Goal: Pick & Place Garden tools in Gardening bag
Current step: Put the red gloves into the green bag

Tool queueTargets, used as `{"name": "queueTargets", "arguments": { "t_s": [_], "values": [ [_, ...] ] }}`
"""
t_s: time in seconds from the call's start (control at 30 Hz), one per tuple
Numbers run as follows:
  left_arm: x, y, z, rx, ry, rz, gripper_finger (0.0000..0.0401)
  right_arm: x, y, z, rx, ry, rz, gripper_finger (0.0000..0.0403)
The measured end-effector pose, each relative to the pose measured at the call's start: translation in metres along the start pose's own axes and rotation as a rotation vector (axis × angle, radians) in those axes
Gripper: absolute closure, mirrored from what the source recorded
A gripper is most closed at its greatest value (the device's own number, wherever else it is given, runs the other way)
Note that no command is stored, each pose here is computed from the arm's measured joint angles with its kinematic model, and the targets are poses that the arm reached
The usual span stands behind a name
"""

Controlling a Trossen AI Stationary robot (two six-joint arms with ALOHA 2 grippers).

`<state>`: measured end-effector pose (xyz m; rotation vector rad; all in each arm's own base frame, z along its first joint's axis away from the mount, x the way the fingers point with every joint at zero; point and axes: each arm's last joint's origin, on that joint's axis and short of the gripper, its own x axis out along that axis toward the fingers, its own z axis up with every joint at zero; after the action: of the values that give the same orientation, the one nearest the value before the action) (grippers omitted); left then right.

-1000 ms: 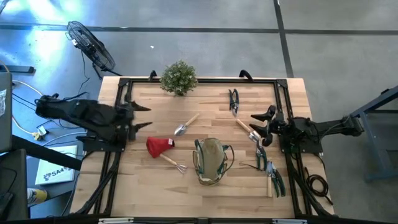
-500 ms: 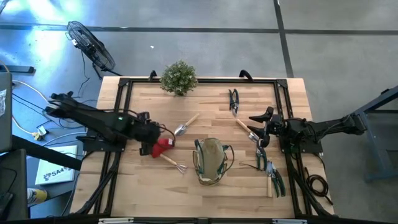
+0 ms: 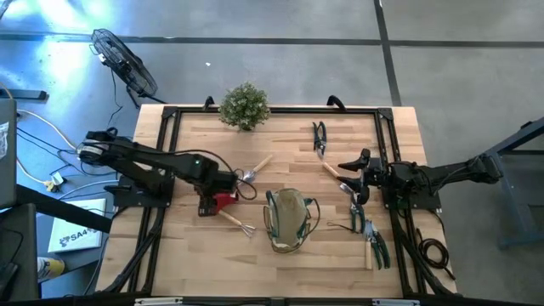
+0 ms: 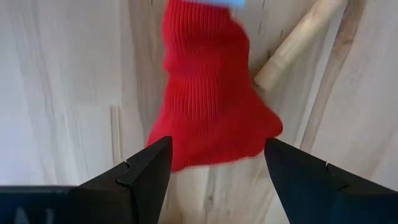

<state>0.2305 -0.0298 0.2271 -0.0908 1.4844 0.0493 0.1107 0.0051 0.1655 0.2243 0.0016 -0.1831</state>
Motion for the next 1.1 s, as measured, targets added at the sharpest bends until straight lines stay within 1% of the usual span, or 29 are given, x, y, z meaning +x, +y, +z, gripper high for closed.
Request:
{"name": "queueTargets", "arguments": {
  "t_s": [0.13,0.37,0.47,0.57,0.63,0.8,0.9,1.0,1.1],
  "values": [
    [0.004,0.005,0.002,0.019,-0.029,-0.023,0.0155,0.001,0.0,-0.001,0.008,0.005,-0.008,0.0186],
    [0.025,0.019,-0.002,-0.038,-0.01,-0.151,0.0155,0.001,0.0,-0.001,0.004,0.012,-0.012,0.0186],
    [0.029,0.019,0.0,-0.028,-0.044,-0.186,0.0155,0.001,0.0,-0.002,-0.003,0.021,-0.014,0.0186],
    [0.03,0.019,0.003,0.021,-0.08,-0.171,0.0155,0.002,-0.001,-0.004,-0.011,0.038,-0.02,0.0186],
    [0.029,0.019,0.004,0.043,-0.095,-0.166,0.0155,0.002,-0.001,-0.004,-0.011,0.031,-0.043,0.0186],
    [0.03,0.02,0.004,0.053,-0.094,-0.148,0.0155,0.002,-0.002,-0.004,-0.013,0.027,-0.07,0.0186],
    [0.03,0.02,0.004,0.091,-0.103,-0.111,0.0155,0.002,-0.003,-0.004,-0.009,0.021,-0.095,0.0186],
    [0.03,0.021,0.005,0.104,-0.111,-0.089,0.0155,0.002,-0.003,-0.003,-0.009,0.018,-0.104,0.0186],
    [0.035,0.022,0.002,0.105,-0.112,-0.089,0.0155,0.002,-0.003,-0.003,-0.007,0.018,-0.104,0.0186]
  ]
}}
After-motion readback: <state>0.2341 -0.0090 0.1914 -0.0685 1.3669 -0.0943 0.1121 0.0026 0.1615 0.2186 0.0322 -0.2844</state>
